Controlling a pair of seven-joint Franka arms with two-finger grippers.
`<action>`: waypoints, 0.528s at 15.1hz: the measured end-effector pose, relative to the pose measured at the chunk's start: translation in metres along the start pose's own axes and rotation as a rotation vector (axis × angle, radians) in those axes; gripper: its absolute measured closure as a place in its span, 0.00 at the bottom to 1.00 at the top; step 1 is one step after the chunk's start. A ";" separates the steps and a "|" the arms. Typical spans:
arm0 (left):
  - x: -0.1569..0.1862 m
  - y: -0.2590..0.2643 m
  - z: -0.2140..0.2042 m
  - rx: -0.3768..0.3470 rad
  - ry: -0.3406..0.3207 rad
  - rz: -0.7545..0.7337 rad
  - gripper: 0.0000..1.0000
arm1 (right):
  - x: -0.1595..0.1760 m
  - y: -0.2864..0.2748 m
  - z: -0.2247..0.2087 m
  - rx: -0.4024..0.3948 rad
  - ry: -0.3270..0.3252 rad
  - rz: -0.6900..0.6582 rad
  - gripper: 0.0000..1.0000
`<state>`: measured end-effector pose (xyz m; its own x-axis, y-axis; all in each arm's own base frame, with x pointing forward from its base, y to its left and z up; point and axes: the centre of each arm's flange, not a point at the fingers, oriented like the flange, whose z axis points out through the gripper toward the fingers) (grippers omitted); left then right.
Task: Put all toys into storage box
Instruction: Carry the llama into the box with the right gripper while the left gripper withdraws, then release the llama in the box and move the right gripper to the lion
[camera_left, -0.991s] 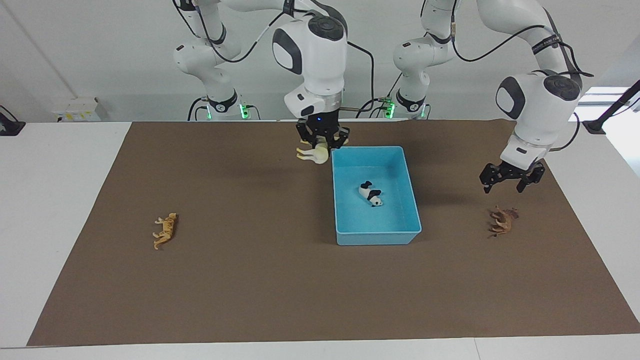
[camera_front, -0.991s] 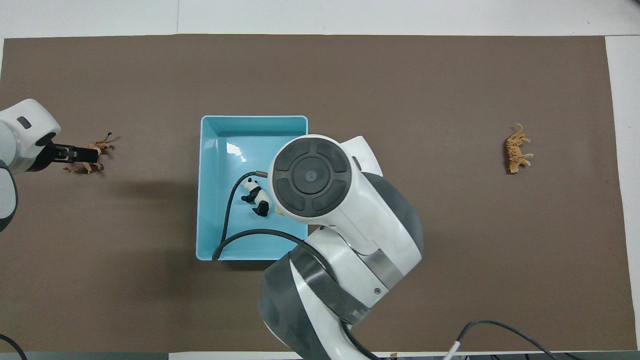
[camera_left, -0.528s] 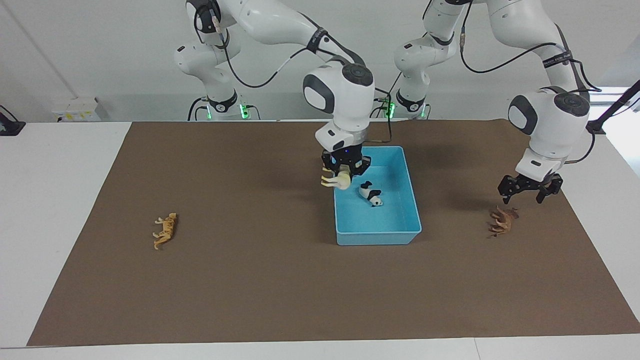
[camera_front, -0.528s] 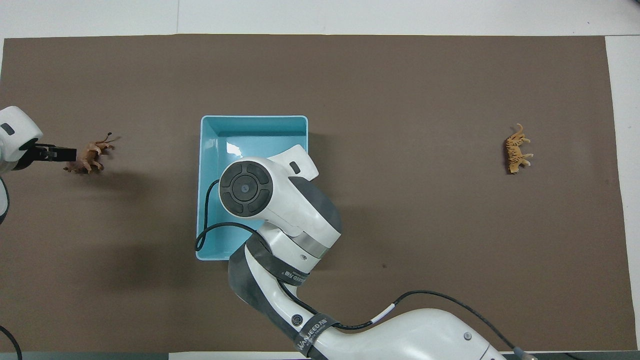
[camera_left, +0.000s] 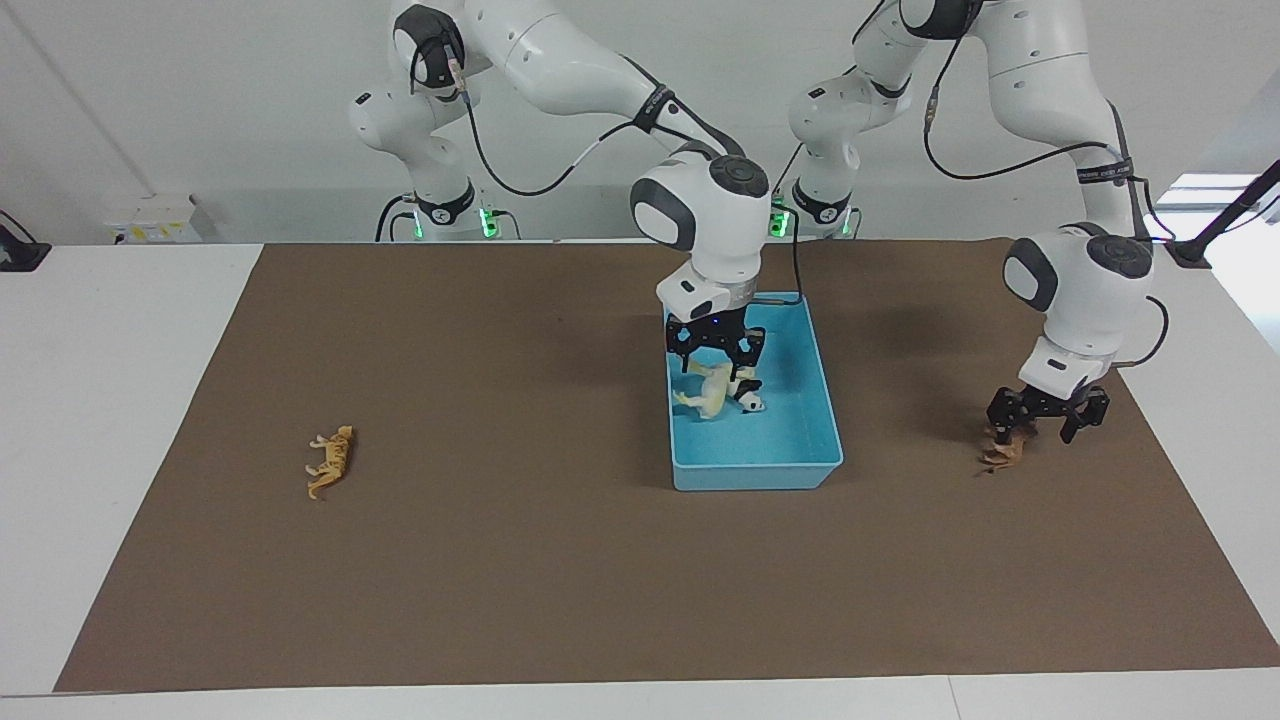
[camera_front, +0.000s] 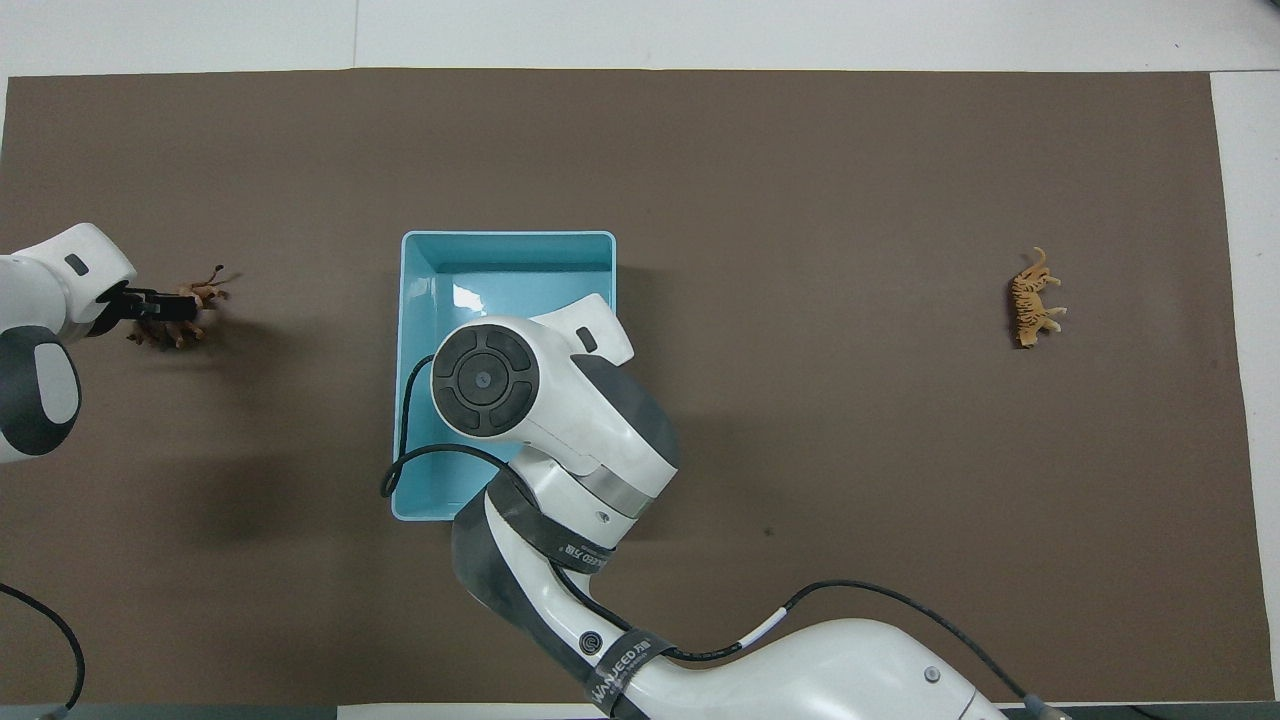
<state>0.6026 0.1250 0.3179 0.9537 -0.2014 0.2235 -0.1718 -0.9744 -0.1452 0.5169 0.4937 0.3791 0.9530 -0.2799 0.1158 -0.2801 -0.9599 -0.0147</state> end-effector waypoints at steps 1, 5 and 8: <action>0.000 -0.001 0.000 0.001 0.000 -0.002 0.00 | 0.001 0.003 0.000 -0.025 -0.007 0.001 0.01; -0.003 -0.001 0.002 -0.001 -0.005 -0.002 0.00 | 0.052 0.033 -0.050 -0.039 0.022 0.024 0.00; -0.008 0.001 0.007 -0.007 -0.020 -0.002 0.00 | 0.135 0.127 -0.111 -0.072 0.011 -0.079 0.00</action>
<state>0.5961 0.1261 0.3087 0.9587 -0.1973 0.2049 -0.1712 -0.9755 -0.1382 0.5972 0.3358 0.5029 0.9713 -0.2025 0.1248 -0.2118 -0.9750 0.0667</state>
